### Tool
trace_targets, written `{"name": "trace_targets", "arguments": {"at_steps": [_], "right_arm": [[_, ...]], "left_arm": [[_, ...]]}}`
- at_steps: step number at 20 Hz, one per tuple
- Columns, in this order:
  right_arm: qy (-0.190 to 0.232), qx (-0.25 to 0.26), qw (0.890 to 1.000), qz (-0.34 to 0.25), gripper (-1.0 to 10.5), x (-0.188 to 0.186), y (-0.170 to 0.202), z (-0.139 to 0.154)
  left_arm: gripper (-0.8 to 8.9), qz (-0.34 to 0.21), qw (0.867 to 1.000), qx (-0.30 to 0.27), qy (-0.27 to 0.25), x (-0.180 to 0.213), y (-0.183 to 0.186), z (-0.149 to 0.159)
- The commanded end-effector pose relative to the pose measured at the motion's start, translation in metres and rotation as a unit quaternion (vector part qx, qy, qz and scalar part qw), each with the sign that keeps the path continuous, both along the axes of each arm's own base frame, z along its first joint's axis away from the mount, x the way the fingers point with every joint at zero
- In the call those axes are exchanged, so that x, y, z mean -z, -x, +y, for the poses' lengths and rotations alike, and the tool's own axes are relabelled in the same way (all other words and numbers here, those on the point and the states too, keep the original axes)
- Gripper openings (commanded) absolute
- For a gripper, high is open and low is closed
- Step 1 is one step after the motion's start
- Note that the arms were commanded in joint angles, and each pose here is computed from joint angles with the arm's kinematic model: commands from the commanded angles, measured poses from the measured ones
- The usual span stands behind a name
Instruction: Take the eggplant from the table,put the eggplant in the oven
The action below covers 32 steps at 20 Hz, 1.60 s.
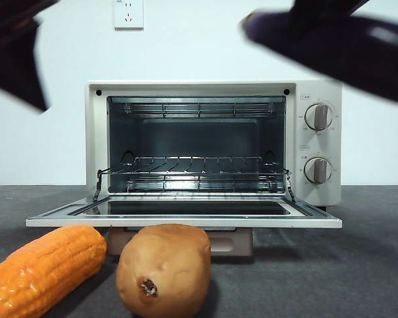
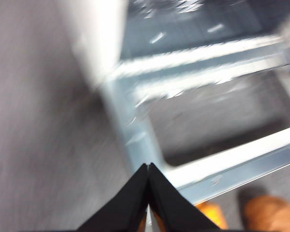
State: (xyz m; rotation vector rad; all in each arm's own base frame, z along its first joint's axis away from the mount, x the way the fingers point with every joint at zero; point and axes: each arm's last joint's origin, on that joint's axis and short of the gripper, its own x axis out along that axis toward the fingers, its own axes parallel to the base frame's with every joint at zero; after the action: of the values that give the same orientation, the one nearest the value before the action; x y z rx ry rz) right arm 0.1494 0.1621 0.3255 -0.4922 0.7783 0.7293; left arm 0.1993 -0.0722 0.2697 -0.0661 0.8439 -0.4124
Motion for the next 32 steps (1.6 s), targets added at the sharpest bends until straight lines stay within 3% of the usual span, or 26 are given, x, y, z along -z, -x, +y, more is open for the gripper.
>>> {"name": "trace_targets", "arguments": {"at_steps": [1,4,7,12,21,25,28,32], "right_arm": [[0.040,-0.050,0.998,-0.017,0.9,0.002,-0.010,0.028],[0.119,-0.078,0.989,-0.047,0.9,0.012,-0.027,0.065],[0.182,-0.100,0.973,-0.097,0.9,0.025,-0.046,0.098],[0.267,-0.117,0.935,-0.200,0.9,0.057,-0.078,0.136],[0.305,-0.129,0.898,-0.289,1.1,0.092,-0.118,0.160],[0.326,-0.120,0.895,-0.279,1.8,0.108,-0.125,0.161],[0.319,-0.098,0.900,-0.280,3.0,0.108,-0.126,0.161],[0.325,-0.082,0.899,-0.283,3.1,0.107,-0.126,0.160]], "left_arm": [[0.04,0.019,0.999,-0.006,0.038,0.017,0.000,0.014],[0.04,0.039,0.994,-0.023,0.095,0.043,-0.001,0.036],[0.04,0.044,0.991,-0.056,0.116,0.056,-0.001,0.053],[0.04,0.046,0.989,-0.062,0.129,0.057,-0.003,0.059],[0.04,0.046,0.988,-0.052,0.139,0.057,-0.003,0.059],[0.04,0.048,0.987,-0.045,0.146,0.056,-0.003,0.058],[0.04,0.049,0.987,-0.045,0.146,0.056,-0.003,0.058],[0.04,0.050,0.987,-0.045,0.146,0.057,-0.003,0.058]]}}
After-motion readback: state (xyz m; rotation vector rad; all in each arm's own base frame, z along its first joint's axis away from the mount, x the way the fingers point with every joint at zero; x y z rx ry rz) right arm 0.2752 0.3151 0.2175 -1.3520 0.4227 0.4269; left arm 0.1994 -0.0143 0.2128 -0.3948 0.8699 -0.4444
